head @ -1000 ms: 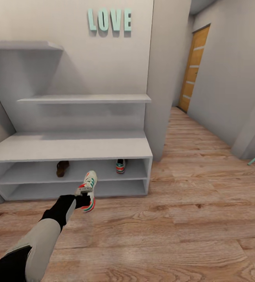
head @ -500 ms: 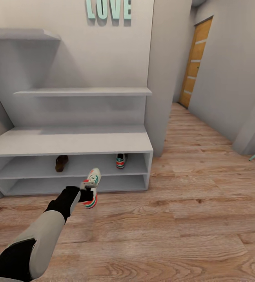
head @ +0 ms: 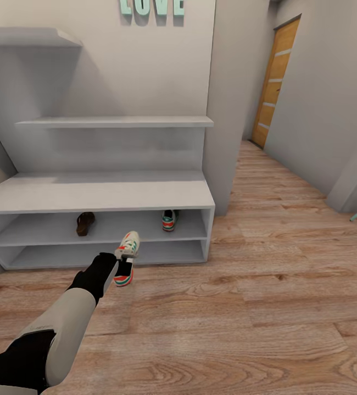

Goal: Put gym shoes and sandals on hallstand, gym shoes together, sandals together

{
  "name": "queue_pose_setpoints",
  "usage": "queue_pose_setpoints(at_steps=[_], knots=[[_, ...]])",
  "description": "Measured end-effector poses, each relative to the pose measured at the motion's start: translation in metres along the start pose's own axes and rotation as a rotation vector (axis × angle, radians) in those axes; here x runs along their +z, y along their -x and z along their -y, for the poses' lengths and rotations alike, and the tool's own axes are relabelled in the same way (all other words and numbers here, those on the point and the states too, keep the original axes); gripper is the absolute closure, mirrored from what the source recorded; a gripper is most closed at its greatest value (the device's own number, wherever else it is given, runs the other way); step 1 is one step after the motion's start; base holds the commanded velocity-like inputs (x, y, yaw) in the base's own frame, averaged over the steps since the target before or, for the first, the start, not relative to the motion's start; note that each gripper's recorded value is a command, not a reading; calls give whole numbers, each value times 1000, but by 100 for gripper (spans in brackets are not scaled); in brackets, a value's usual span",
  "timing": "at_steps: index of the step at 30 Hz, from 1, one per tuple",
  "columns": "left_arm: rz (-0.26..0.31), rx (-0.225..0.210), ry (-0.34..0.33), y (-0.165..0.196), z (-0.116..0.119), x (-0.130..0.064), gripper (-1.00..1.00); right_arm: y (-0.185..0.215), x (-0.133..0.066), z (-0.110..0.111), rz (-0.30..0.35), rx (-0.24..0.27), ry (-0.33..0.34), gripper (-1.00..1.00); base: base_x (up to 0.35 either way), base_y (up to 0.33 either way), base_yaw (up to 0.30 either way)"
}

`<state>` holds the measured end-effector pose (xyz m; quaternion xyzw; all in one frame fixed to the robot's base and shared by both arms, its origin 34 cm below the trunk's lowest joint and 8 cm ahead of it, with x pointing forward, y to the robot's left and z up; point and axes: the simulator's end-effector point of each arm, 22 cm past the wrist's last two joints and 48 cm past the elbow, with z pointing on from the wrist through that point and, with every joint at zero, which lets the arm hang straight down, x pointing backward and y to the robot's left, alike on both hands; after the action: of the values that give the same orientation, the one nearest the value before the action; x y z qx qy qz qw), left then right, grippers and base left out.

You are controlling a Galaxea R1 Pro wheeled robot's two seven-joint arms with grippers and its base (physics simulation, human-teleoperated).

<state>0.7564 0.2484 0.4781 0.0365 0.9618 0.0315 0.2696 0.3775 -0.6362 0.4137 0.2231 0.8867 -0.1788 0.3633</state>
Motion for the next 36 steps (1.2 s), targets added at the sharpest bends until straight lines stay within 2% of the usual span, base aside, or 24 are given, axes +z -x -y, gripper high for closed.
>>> queue_pose_setpoints(at_steps=[9, 15, 21, 31, 36], knots=[[11, -3, -12, 1, 9, 0, 100, -4, 0, -1, -7, -6, 0, 100, 0, 0, 0], [88, -3, -17, 9, 12, 3, 100, -6, -1, 0, -14, -31, -2, 100, 223, 0, 0], [115, -4, -18, 13, 12, 3, 100, -6, -1, 0, -15, -32, -2, 100, 326, 0, 0], [116, -3, -20, 12, 14, 4, 100, -6, -1, 0, -15, -33, -2, 100, 325, -91, 0], [113, -2, -21, 11, 14, 5, 100, -7, -1, -1, -16, -33, -1, 100, 135, -44, 0]])
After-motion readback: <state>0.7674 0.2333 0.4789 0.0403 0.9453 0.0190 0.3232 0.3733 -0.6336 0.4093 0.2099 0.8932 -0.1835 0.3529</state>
